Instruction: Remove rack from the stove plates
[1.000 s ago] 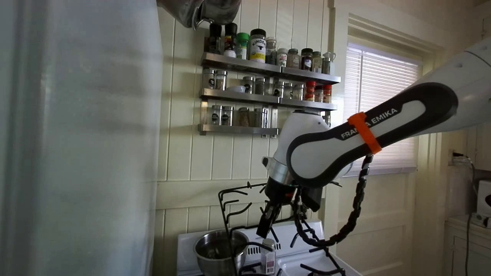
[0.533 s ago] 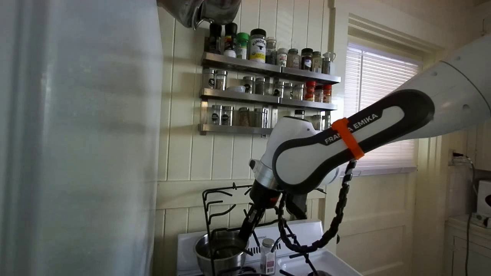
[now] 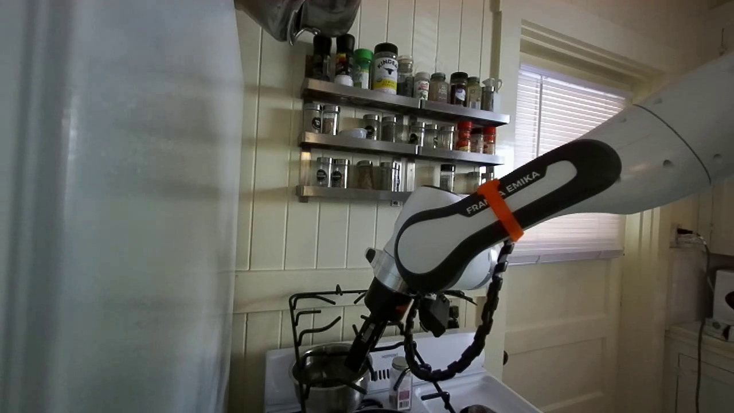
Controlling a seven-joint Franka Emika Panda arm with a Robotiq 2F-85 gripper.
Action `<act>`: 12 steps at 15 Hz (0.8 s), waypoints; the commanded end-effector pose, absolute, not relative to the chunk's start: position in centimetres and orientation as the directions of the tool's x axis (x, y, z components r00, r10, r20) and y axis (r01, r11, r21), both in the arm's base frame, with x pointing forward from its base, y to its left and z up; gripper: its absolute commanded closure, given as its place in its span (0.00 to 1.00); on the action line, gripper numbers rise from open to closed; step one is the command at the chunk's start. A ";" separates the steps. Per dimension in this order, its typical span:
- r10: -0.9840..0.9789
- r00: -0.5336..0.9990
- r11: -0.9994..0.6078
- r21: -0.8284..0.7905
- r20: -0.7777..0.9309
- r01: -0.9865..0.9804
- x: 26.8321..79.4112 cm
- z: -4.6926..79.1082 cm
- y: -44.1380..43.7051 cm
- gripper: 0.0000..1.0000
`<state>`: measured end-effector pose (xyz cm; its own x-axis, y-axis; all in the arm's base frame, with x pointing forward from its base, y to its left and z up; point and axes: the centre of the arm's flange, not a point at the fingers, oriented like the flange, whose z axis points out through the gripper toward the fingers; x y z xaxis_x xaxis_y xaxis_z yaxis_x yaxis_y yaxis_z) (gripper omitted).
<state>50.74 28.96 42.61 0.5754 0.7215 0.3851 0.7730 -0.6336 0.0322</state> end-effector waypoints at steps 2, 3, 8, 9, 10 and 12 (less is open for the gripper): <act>0.714 0.577 -0.622 -0.018 0.398 0.783 50.8 43.4 29.5 1.00; 0.714 0.580 -0.621 -0.028 0.392 0.783 50.9 43.0 29.6 1.00; 0.718 0.599 -0.626 -0.047 0.354 0.778 51.3 40.9 29.8 1.00; 0.722 0.598 -0.620 -0.057 0.347 0.782 51.4 40.5 29.7 1.00; 0.724 0.600 -0.619 -0.065 0.341 0.783 51.5 40.2 29.6 1.00; 0.729 0.600 -0.613 -0.075 0.329 0.786 51.7 39.7 29.5 1.00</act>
<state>50.90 29.39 38.36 0.6072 0.7242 0.3268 0.7760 -0.6290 -0.0477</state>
